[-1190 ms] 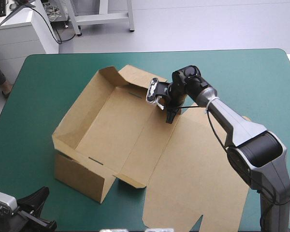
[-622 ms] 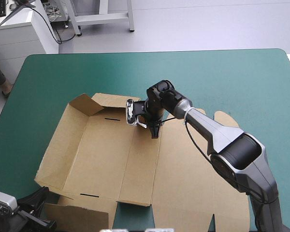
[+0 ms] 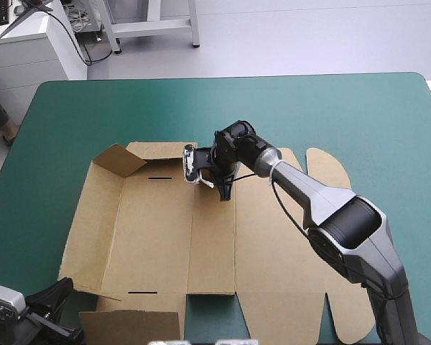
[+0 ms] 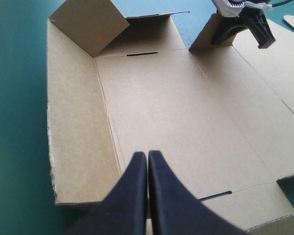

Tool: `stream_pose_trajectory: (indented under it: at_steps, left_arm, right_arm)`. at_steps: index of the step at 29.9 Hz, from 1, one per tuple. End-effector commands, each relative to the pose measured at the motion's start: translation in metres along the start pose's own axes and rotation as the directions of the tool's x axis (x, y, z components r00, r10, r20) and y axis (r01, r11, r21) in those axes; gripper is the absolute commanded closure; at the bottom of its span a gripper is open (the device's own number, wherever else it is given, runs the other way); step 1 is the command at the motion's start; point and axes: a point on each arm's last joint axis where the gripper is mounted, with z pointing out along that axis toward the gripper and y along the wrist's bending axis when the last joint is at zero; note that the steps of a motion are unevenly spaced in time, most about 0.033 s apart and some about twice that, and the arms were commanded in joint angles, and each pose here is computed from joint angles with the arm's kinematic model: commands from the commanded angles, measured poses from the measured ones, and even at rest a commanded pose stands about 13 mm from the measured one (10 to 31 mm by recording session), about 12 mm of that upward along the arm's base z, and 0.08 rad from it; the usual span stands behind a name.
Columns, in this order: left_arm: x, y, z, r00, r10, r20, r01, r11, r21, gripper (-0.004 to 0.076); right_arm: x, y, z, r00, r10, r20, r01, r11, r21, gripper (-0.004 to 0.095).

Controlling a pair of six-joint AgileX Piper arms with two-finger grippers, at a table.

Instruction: Fold the box

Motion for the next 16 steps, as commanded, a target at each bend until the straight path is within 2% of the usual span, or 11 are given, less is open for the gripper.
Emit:
stream_pose_trajectory:
  at_steps: [1, 4, 6, 11, 16]
  left_arm:
    - [-0.012, -0.001, -0.002, 0.998, 0.002, 0.070, -0.003, 1.000, 0.014, 0.0732]
    - [-0.012, -0.001, -0.002, 0.998, 0.002, 0.070, -0.003, 1.000, 0.014, 0.0732]
    - [-0.012, -0.001, -0.002, 0.998, 0.002, 0.070, -0.003, 1.000, 0.014, 0.0732]
    - [-0.012, -0.001, -0.002, 0.998, 0.002, 0.070, -0.003, 1.000, 0.014, 0.0733]
    - [-0.012, -0.001, -0.002, 0.998, 0.002, 0.070, -0.003, 1.000, 0.014, 0.0732]
  right_arm:
    - [-0.003, -0.015, -0.026, 0.999, -0.029, 0.026, 0.026, 0.993, 0.117, 0.0674]
    - [-0.002, -0.016, -0.031, 0.999, -0.029, 0.021, 0.026, 0.991, 0.128, 0.0515]
    - [-0.003, -0.018, -0.041, 0.999, -0.006, 0.035, 0.001, 0.989, 0.146, 0.0459]
    - [-0.010, -0.031, -0.089, 0.989, 0.109, 0.105, -0.129, 0.968, 0.214, 0.0453]
    - [-0.012, -0.034, -0.136, 0.976, 0.176, 0.131, -0.202, 0.953, 0.225, 0.0454]
